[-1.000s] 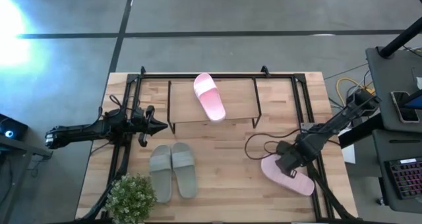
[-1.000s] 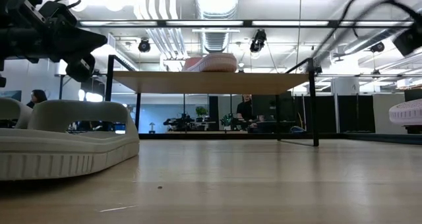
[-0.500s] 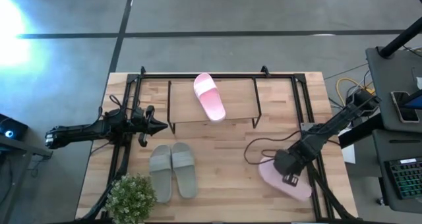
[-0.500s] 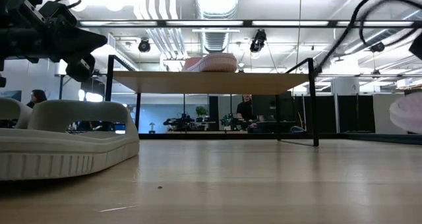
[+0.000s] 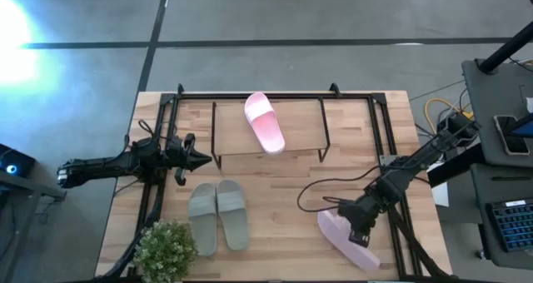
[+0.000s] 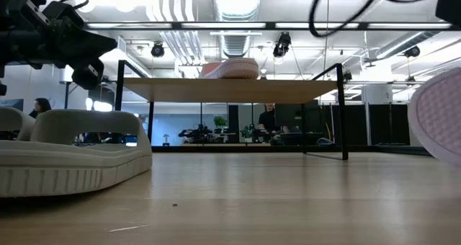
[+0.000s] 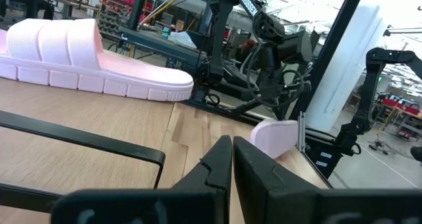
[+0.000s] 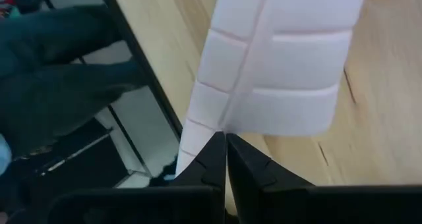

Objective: Pick and place slides into the shelf
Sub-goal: Put the pink slide on the shelf

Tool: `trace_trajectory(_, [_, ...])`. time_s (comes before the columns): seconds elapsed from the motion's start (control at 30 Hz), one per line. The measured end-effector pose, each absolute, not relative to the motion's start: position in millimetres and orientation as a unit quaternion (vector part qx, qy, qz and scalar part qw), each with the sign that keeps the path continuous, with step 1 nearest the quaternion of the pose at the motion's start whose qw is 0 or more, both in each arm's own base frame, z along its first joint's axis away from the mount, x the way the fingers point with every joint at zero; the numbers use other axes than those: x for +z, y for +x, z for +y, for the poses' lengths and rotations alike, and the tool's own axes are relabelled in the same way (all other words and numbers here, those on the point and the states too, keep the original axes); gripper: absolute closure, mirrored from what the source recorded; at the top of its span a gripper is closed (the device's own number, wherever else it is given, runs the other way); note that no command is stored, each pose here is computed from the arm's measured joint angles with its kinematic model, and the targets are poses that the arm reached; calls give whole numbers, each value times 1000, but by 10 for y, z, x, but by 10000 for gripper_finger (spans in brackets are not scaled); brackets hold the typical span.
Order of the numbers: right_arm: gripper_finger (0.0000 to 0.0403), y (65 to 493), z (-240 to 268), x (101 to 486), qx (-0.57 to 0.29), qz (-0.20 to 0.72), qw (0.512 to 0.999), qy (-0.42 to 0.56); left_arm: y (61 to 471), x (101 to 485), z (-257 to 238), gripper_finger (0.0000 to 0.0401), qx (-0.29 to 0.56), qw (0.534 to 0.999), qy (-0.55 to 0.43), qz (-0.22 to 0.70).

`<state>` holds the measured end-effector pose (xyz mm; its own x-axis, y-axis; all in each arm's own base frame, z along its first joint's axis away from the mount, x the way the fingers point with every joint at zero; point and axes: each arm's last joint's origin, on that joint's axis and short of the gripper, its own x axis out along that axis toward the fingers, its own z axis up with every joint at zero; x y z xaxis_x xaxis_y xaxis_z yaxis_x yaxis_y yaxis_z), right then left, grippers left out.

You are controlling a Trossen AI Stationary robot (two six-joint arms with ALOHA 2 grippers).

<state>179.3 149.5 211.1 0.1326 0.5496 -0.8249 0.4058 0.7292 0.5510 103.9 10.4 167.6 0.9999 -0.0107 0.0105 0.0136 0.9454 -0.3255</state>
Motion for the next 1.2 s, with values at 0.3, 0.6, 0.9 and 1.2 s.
trace_trajectory(0.3, [394, 1952, 1615, 2087, 93, 626, 668, 392, 1039, 1676, 104, 400, -6, 986, -165, -4])
trace_trajectory(0.6, [394, 2107, 1724, 2189, 133, 608, 698, 354, 1041, 1675, 104, 400, -6, 986, -165, -3])
trace_trajectory(0.9, [394, 2224, 1712, 2543, 173, 528, 767, 321, 1046, 1668, 105, 400, -6, 986, -166, 1])
trace_trajectory(1.2, [364, 2003, 1455, 2370, 15, 641, 728, 240, 1047, 1667, 105, 400, -5, 986, -166, 1])
